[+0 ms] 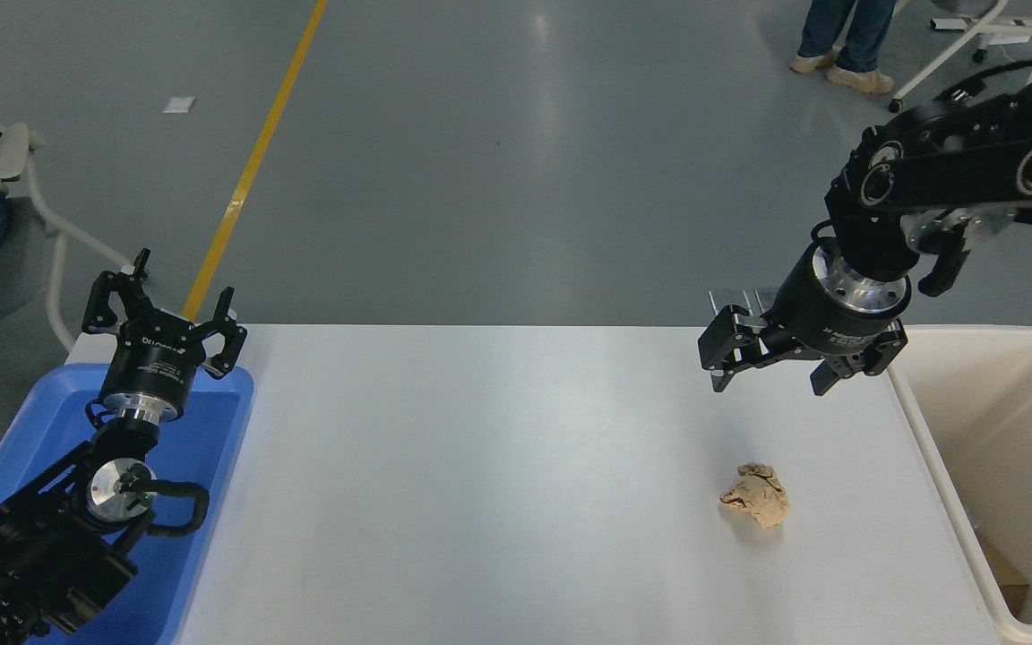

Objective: Pick up paper ball place in dustbin

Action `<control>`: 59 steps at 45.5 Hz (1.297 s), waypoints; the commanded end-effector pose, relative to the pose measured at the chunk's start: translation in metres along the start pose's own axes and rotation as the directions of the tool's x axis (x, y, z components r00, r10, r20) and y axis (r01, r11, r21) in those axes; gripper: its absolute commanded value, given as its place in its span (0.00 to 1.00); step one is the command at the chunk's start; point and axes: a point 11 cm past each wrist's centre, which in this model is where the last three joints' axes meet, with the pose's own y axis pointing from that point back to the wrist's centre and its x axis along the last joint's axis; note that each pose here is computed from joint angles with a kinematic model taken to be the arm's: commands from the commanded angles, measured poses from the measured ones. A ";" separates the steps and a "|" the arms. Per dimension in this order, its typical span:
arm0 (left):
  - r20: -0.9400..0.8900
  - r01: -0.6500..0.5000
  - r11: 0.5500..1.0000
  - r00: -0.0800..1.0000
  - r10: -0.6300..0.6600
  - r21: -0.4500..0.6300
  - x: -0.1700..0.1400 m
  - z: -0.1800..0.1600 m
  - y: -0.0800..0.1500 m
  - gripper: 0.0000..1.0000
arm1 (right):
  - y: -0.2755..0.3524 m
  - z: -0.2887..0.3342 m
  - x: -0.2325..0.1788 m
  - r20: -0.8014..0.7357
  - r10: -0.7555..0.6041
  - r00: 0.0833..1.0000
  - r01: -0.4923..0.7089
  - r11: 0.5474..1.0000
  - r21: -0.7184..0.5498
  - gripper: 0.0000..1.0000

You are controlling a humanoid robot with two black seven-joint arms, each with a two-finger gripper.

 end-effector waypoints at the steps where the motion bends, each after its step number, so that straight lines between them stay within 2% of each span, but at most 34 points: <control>1: 0.000 0.000 1.000 1.000 0.000 -0.001 0.000 0.000 0.000 0.99 | -0.064 0.019 -0.001 0.019 0.061 0.998 -0.060 0.995 -0.075 1.00; 17: 0.000 0.001 1.000 1.000 -0.001 -0.001 0.000 0.000 0.000 0.99 | -0.122 0.016 -0.036 0.053 0.032 0.998 -0.028 0.997 -0.075 1.00; 26: 0.000 0.001 1.000 1.000 -0.001 -0.001 0.000 0.000 0.000 0.99 | -0.144 0.029 -0.040 0.092 0.060 0.994 -0.051 0.994 -0.096 1.00; 59: 0.000 0.000 1.000 1.000 0.000 -0.001 0.000 0.000 0.000 0.99 | -0.183 0.034 -0.067 0.172 0.083 0.982 -0.069 0.994 -0.086 1.00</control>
